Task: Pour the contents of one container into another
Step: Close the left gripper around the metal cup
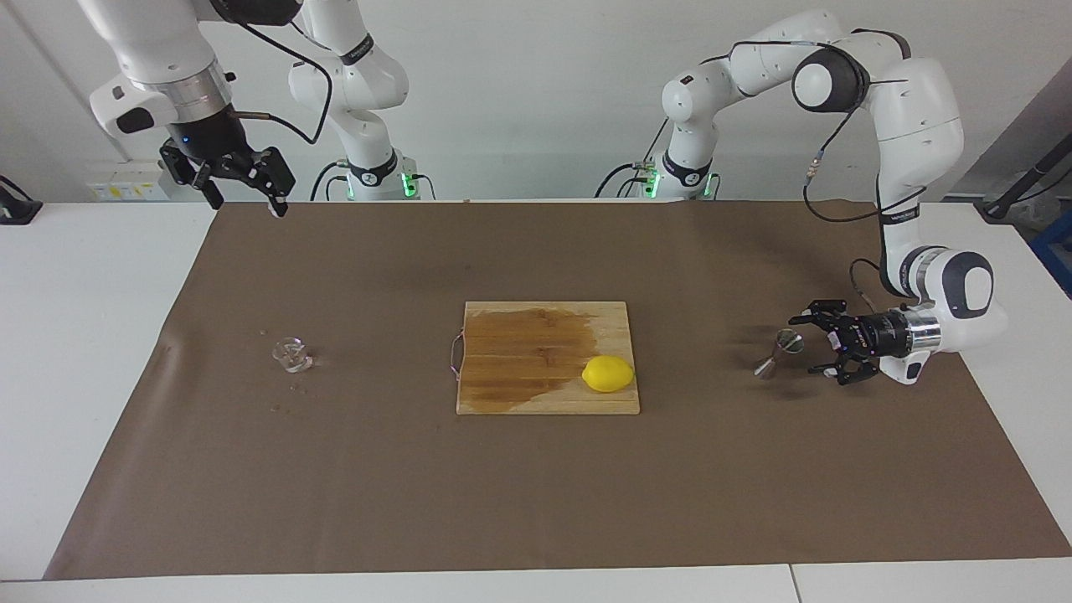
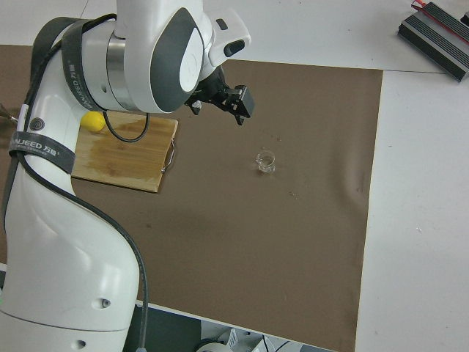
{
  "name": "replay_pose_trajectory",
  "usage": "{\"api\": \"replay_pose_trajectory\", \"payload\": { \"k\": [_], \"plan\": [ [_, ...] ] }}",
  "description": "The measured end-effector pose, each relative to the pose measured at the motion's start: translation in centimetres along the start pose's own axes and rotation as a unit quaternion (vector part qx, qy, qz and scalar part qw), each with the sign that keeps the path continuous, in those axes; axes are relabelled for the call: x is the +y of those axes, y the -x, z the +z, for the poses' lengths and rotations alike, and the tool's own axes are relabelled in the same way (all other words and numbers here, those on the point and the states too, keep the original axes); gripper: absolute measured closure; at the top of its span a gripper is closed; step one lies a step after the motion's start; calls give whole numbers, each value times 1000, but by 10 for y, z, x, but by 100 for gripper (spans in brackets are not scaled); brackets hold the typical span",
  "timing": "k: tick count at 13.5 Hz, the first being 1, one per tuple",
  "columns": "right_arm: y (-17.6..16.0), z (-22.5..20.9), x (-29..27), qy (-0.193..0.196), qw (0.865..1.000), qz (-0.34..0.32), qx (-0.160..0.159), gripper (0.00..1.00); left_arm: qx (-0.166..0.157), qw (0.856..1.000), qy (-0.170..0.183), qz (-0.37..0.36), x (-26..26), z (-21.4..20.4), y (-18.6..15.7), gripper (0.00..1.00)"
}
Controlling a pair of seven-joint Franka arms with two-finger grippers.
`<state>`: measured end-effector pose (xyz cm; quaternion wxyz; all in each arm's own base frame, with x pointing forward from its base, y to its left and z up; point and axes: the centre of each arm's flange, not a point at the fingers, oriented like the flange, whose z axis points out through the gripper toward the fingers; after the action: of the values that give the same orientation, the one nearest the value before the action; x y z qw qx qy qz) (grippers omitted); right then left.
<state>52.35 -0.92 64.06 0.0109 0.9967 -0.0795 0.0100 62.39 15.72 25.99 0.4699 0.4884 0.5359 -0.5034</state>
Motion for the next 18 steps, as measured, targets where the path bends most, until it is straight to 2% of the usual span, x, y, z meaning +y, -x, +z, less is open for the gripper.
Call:
{"api": "replay_pose_trajectory", "payload": {
  "k": [13, 18],
  "plan": [
    [0, 0, 0, 0, 1000, 0, 0, 0, -36, 999, -35, -9, -4, 15, -12, 0],
    [0, 0, 0, 0, 1000, 0, 0, 0, -31, 998, -52, -10, -9, 17, -21, 0]
  ]
}}
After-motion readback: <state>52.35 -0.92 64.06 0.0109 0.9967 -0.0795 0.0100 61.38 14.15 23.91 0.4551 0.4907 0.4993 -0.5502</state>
